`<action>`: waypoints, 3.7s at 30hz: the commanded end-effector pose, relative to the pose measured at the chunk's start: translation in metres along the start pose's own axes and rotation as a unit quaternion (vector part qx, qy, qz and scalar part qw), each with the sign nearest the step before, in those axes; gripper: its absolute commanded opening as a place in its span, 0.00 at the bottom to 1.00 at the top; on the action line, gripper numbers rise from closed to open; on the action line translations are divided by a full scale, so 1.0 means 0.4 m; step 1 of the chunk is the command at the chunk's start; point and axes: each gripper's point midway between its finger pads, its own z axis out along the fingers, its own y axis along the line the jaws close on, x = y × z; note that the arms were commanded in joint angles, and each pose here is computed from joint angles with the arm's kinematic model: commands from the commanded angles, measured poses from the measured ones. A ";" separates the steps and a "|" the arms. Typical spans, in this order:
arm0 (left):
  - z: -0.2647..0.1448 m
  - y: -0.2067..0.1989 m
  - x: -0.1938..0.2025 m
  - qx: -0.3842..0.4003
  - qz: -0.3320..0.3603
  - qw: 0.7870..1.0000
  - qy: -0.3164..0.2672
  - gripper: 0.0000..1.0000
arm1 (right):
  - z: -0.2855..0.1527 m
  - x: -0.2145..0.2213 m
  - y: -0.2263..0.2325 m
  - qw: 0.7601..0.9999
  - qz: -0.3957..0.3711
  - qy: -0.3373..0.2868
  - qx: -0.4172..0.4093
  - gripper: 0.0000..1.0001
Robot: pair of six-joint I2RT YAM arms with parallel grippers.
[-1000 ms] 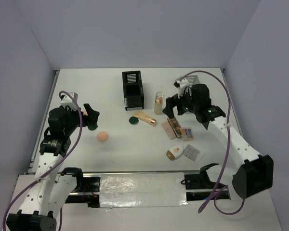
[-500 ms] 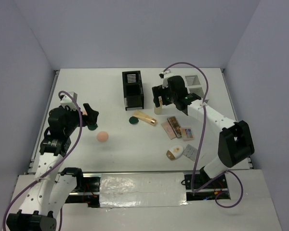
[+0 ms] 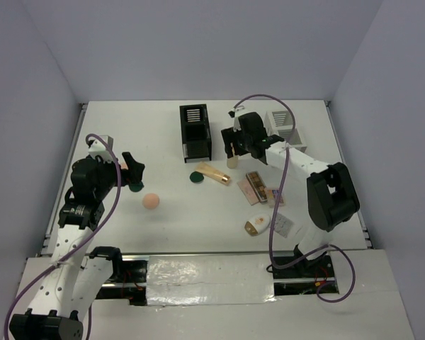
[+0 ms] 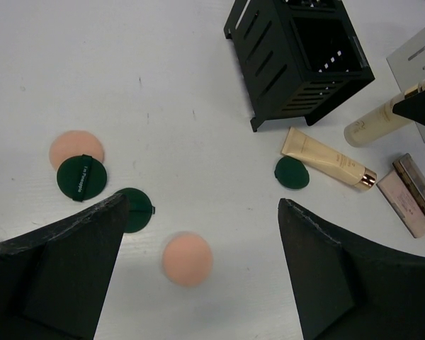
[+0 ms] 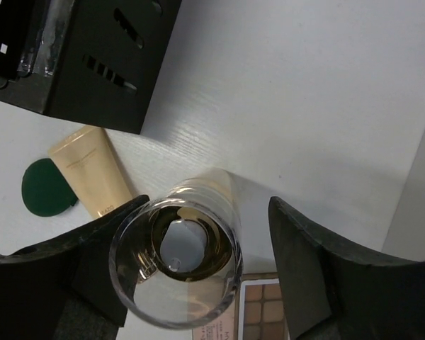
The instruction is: Organize the makeup
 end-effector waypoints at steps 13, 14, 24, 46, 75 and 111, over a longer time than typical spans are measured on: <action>0.000 -0.002 -0.022 0.000 0.006 1.000 -0.015 0.99 | -0.028 -0.111 0.009 0.998 -0.005 -0.057 -0.008 0.24; -0.001 -0.003 -0.023 0.001 0.006 1.000 -0.016 0.99 | -0.040 -0.122 0.017 0.998 -0.012 -0.062 -0.019 0.18; -0.003 -0.006 -0.026 0.004 0.007 1.000 -0.018 0.99 | -0.303 -0.374 -0.064 0.977 -0.096 -0.184 -0.046 0.00; 0.001 -0.008 -0.021 0.006 0.006 1.000 -0.015 0.99 | -0.259 -0.459 -0.539 0.975 0.003 -0.196 0.109 0.00; 0.015 -0.009 -0.007 0.010 0.003 1.000 -0.001 0.99 | -0.084 -0.297 -0.599 0.987 0.022 -0.121 0.103 0.89; -0.048 -0.096 0.023 0.043 -0.056 0.997 0.020 0.86 | -0.146 0.066 0.163 0.954 -0.200 0.069 -0.214 0.90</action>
